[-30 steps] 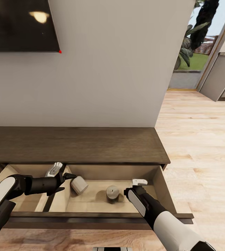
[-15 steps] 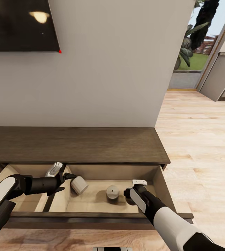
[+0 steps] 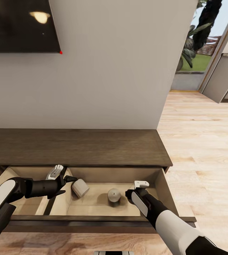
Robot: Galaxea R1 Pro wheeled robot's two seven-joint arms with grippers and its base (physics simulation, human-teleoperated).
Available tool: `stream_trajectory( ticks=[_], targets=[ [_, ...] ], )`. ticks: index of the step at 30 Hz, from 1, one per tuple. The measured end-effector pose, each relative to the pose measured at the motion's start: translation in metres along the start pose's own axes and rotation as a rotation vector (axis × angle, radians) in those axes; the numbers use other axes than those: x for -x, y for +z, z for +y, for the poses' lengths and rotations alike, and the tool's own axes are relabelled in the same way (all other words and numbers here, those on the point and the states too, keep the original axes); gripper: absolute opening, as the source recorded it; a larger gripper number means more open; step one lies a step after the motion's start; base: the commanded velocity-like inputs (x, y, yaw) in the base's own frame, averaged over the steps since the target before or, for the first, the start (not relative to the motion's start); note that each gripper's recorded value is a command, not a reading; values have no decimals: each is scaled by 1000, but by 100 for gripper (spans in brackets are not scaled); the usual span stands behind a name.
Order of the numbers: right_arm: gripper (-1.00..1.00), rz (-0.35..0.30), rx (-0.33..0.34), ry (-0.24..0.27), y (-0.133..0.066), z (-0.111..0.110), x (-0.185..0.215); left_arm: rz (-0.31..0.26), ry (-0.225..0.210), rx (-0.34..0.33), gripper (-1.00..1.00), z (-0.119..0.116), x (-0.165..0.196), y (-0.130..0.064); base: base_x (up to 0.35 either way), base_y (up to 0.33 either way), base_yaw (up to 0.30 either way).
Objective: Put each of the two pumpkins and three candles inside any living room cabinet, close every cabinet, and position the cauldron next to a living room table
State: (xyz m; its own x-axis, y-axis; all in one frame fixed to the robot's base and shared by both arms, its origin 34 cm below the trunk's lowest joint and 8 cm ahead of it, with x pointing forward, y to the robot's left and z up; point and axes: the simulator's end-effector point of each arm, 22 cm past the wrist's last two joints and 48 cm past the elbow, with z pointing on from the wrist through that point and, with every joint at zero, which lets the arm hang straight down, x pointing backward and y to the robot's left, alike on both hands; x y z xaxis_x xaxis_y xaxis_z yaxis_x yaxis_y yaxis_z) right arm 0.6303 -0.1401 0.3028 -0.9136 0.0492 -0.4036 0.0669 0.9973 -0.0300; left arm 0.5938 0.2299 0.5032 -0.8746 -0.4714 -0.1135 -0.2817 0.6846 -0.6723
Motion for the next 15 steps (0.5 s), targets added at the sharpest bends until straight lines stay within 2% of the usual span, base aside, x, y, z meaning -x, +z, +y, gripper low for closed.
stream_trajectory(
  ticks=[5, 6, 15],
  targets=[
    [-100, 8, 5, -3, 0, 2, -2, 0, 0, 0, 100, 0, 0, 0, 0, 0, 0],
    [100, 9, 6, -4, 0, 2, -2, 0, 0, 0, 100, 0, 0, 0, 22, 0, 0],
    [100, 14, 7, -4, 0, 2, -4, 0, 0, 0, 100, 0, 0, 0, 31, 0, 0]
  ],
)
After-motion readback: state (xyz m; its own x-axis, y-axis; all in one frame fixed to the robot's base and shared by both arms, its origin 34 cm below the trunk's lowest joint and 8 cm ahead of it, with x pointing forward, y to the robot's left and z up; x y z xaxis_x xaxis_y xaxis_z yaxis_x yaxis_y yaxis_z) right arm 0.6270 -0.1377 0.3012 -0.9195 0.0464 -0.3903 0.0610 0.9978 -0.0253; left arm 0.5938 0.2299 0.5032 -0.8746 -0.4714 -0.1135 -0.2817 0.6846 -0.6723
